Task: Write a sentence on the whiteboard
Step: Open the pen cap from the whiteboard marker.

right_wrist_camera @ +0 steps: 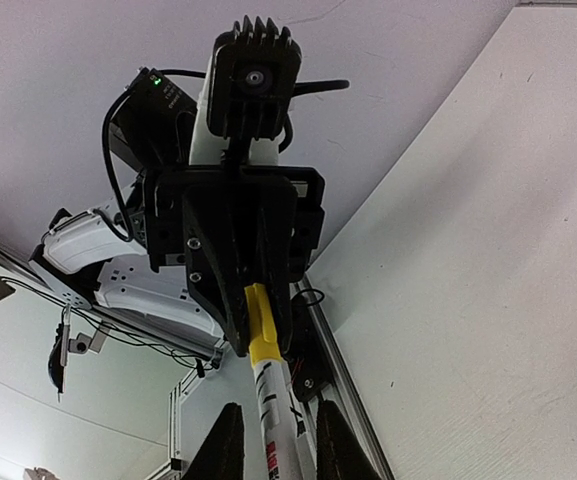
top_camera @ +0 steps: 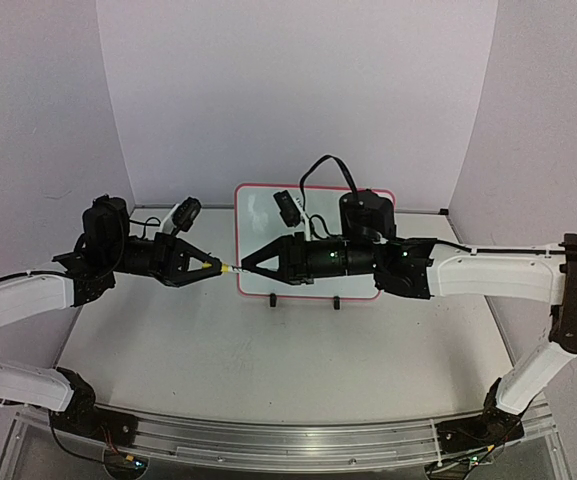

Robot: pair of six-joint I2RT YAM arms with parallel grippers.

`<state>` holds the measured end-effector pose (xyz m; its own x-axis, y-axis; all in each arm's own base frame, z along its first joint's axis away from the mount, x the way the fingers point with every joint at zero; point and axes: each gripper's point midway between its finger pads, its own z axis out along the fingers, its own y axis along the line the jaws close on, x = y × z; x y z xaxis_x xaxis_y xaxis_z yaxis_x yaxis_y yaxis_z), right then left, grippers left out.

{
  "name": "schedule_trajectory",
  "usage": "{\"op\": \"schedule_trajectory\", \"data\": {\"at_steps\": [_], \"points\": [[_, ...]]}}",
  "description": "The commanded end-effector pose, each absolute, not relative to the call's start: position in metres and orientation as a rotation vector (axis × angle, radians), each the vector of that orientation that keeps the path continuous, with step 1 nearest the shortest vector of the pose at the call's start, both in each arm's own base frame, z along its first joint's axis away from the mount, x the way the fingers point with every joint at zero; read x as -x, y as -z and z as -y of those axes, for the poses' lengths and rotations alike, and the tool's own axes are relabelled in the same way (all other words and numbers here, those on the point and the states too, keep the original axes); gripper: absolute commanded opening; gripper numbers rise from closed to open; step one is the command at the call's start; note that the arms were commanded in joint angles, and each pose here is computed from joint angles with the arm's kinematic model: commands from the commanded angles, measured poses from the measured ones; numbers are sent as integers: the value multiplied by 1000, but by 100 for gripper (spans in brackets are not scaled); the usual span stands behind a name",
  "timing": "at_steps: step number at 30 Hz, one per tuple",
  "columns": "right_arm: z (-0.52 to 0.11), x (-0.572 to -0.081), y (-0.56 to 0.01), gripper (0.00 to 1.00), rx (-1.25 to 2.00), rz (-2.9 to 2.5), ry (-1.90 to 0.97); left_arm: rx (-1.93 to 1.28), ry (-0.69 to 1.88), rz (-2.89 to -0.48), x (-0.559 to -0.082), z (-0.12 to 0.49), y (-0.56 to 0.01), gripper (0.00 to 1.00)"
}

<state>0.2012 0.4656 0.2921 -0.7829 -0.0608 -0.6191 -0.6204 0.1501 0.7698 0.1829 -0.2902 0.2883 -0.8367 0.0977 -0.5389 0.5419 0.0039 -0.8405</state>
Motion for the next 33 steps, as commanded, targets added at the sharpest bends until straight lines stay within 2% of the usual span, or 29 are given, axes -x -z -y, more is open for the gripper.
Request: {"op": "schedule_trajectory", "data": {"at_steps": [1,12,18,23,33], "points": [[-478,-189,-332,22,713,-1821,-1767,-644,1868,-1949,-186,297,-289,0],[-479,-185,-325,22,741,-1849,-1780,-647,1862,-1946,-188,297,-289,0],[-479,-186,-326,15,737,-1848,-1775,-647,1862,-1947,-188,298,-289,0],[-476,-188,-330,0,708,-1834,-1761,-651,1862,-1950,-186,297,-287,0],[-437,-200,-327,0,616,-1820,-1712,-655,1810,-1835,-190,283,-318,0]]}}
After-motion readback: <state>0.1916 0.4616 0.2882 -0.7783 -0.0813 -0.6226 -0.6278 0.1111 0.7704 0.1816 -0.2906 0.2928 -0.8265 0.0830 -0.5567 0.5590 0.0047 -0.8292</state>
